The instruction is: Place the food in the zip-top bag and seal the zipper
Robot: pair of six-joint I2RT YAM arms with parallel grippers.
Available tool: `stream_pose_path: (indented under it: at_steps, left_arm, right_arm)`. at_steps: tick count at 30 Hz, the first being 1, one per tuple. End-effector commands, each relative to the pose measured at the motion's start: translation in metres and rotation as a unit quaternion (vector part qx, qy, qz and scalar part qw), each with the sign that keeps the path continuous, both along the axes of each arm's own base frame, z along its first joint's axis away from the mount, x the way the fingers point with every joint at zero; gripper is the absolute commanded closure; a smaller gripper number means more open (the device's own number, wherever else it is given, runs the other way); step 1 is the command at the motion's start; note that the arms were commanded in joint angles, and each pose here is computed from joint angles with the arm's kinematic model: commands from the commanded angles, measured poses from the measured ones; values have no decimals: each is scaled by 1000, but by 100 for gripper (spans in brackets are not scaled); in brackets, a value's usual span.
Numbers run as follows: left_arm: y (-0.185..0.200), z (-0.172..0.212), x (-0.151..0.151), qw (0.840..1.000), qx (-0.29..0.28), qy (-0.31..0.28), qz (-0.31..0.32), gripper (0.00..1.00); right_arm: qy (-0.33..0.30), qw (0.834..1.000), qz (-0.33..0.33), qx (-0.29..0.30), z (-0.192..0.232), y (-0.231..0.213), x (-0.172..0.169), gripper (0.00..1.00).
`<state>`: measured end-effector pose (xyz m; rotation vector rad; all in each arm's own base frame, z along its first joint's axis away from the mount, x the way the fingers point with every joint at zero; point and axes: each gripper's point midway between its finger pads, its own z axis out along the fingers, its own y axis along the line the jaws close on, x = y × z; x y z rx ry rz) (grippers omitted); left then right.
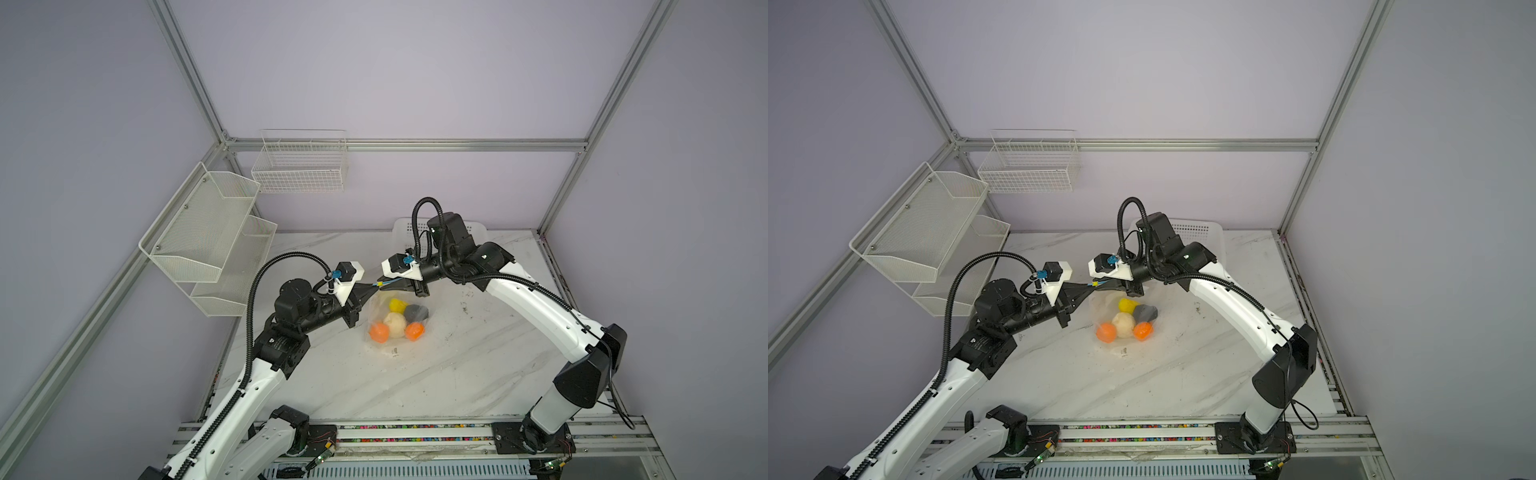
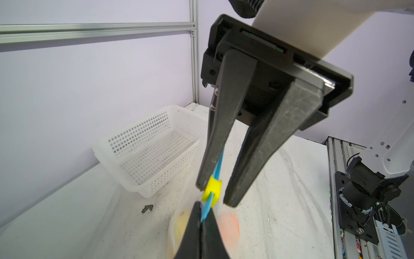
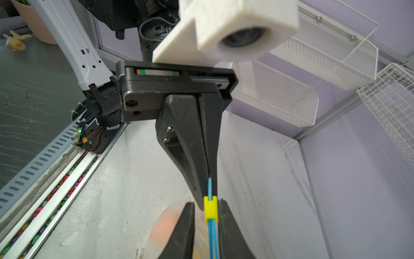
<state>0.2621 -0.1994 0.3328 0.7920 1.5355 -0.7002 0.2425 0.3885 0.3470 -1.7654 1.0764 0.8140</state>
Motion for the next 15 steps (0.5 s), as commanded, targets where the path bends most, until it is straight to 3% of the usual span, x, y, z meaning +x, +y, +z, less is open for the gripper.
stream_pose_path:
  at_steps: [1, 5, 15]
  left_arm:
    - [4, 47, -5, 998, -29, -61, 5, 100]
    - [4, 48, -5, 998, -29, -63, 4, 100]
    - [16, 51, 6, 996, -42, -61, 57, 100]
  right_arm:
    - [-4, 1000, 12, 7, 7, 3, -4, 81]
    - [-3, 1000, 12, 4, 5, 4, -4, 88]
    - [-2, 1000, -1, -12, -4, 4, 2, 89]
